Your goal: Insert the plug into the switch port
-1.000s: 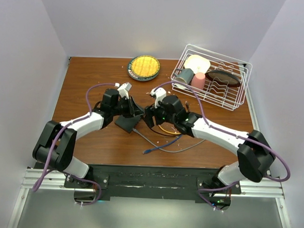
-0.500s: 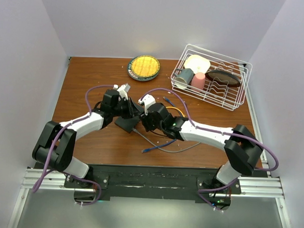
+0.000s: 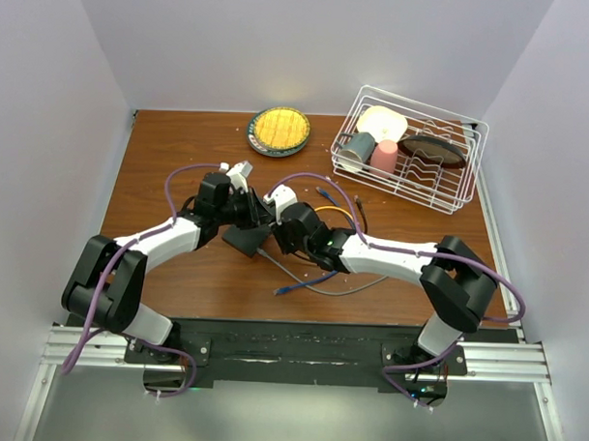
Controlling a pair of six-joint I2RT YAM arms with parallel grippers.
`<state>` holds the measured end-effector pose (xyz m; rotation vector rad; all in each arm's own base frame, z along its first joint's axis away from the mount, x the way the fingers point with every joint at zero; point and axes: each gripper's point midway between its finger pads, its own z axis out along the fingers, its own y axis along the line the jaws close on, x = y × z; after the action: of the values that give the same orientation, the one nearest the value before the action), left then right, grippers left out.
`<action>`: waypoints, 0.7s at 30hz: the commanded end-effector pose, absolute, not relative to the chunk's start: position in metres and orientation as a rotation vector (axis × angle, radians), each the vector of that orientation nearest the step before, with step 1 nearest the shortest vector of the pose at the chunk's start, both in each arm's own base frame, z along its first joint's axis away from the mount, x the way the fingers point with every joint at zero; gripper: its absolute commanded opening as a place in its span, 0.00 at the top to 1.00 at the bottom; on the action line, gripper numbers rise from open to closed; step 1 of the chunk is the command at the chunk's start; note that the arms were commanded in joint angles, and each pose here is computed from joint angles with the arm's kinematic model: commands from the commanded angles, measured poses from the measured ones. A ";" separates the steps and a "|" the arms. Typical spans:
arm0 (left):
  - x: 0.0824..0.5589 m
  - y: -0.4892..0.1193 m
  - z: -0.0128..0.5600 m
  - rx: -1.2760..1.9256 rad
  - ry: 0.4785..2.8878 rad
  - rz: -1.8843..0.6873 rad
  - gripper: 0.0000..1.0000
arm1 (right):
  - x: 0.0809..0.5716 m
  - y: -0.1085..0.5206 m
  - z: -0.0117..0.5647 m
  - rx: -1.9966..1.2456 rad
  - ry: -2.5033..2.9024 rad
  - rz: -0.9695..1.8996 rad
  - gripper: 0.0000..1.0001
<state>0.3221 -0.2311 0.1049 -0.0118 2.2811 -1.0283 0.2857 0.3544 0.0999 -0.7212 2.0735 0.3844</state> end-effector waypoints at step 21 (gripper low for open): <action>0.323 -0.237 0.129 0.037 2.195 -1.079 1.00 | 0.303 0.364 0.100 -0.627 2.023 0.367 1.00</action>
<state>0.3234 -0.2320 0.1070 -0.0049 2.2679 -1.0342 0.2944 0.3620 0.0939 -0.6757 2.0520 0.3782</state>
